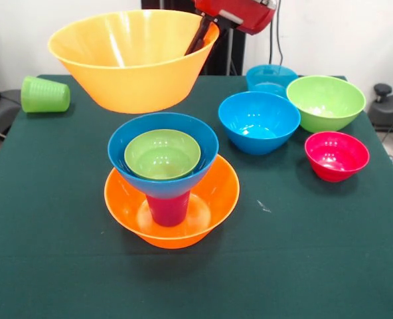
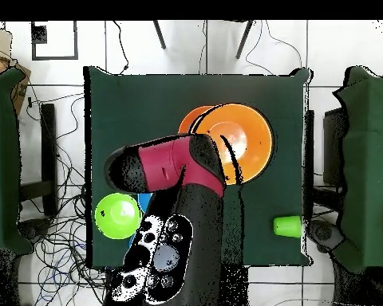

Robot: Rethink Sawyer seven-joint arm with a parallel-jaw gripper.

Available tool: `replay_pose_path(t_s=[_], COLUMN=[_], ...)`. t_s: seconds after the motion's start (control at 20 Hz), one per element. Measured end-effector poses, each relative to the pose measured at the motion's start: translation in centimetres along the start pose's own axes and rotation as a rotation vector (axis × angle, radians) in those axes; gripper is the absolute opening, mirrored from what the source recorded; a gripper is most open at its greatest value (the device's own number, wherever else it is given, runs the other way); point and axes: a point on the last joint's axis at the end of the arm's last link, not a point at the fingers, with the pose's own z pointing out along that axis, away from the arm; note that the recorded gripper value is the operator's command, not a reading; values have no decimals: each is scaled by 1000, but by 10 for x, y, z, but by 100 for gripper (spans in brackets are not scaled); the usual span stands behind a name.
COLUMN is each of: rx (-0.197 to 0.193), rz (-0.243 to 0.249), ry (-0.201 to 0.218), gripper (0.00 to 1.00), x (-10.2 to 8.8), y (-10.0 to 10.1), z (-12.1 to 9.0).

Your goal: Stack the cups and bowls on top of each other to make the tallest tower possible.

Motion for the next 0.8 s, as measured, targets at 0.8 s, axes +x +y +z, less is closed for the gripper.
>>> replay_pose_path(t_s=[0.8], rx=[-10], rz=[38], ry=[7], gripper=[0], x=[-14], y=[-7], z=[-13])
